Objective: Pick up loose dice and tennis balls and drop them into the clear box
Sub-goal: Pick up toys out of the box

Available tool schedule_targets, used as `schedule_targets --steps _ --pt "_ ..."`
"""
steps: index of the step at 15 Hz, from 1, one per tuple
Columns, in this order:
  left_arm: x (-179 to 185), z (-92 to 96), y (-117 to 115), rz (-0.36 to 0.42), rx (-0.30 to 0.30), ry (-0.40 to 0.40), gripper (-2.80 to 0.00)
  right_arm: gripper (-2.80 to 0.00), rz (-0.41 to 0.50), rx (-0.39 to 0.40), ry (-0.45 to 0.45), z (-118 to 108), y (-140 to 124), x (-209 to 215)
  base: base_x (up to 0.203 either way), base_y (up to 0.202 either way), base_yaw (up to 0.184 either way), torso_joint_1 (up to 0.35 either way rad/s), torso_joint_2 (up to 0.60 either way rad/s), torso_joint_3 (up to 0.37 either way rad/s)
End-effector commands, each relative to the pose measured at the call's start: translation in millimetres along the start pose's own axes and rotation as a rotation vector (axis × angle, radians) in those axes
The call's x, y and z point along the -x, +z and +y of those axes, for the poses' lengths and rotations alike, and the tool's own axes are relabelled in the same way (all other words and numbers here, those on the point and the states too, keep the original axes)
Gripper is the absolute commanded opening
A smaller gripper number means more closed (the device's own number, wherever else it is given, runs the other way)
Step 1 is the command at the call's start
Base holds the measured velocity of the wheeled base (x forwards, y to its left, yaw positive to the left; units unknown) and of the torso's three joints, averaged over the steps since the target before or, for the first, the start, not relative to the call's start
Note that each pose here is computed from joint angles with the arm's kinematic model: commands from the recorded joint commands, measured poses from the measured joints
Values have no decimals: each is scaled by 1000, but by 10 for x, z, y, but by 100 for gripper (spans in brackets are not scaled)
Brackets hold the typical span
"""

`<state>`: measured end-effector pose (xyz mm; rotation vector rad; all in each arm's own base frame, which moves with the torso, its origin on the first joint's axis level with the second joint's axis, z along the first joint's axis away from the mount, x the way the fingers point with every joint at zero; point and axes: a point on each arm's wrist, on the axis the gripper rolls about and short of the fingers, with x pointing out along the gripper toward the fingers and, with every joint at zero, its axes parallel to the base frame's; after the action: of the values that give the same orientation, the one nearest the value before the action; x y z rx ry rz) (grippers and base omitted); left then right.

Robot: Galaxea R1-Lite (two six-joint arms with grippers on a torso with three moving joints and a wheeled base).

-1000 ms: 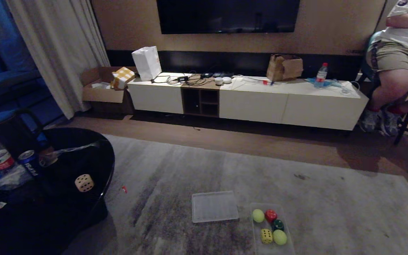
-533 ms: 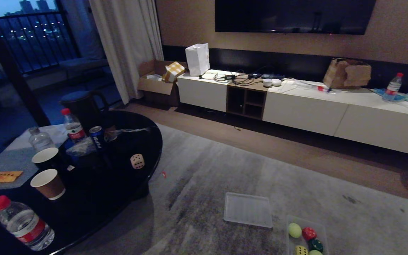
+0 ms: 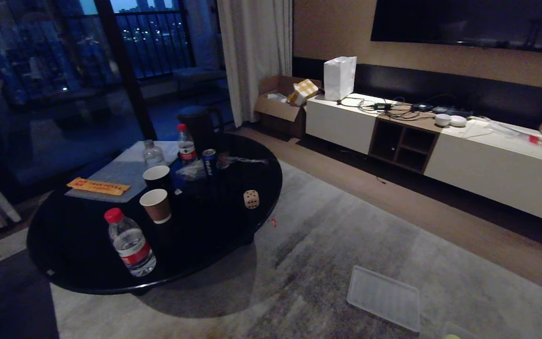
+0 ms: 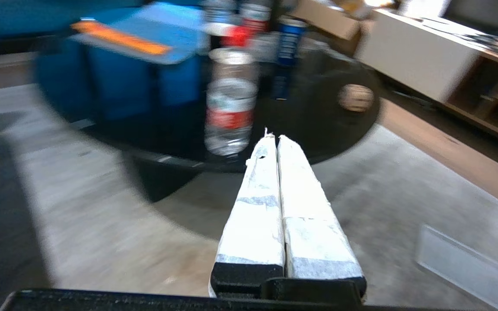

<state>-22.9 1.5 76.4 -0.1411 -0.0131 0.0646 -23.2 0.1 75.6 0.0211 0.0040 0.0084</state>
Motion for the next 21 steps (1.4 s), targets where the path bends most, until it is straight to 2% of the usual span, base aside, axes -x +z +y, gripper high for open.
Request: schedule_targets --steps 1,12,21 --pt "-1 0 1 1 2 1 -280 -280 1 0 1 0 2 0 -2 -10 164 5 0 -2" --pt "-1 0 1 1 0 1 -280 -280 2 3 2 0 -2 -2 0 -8 158 2 2 2" --pt "-1 0 1 1 0 1 -280 -280 2 3 2 0 -2 -2 0 -9 11 0 1 0"
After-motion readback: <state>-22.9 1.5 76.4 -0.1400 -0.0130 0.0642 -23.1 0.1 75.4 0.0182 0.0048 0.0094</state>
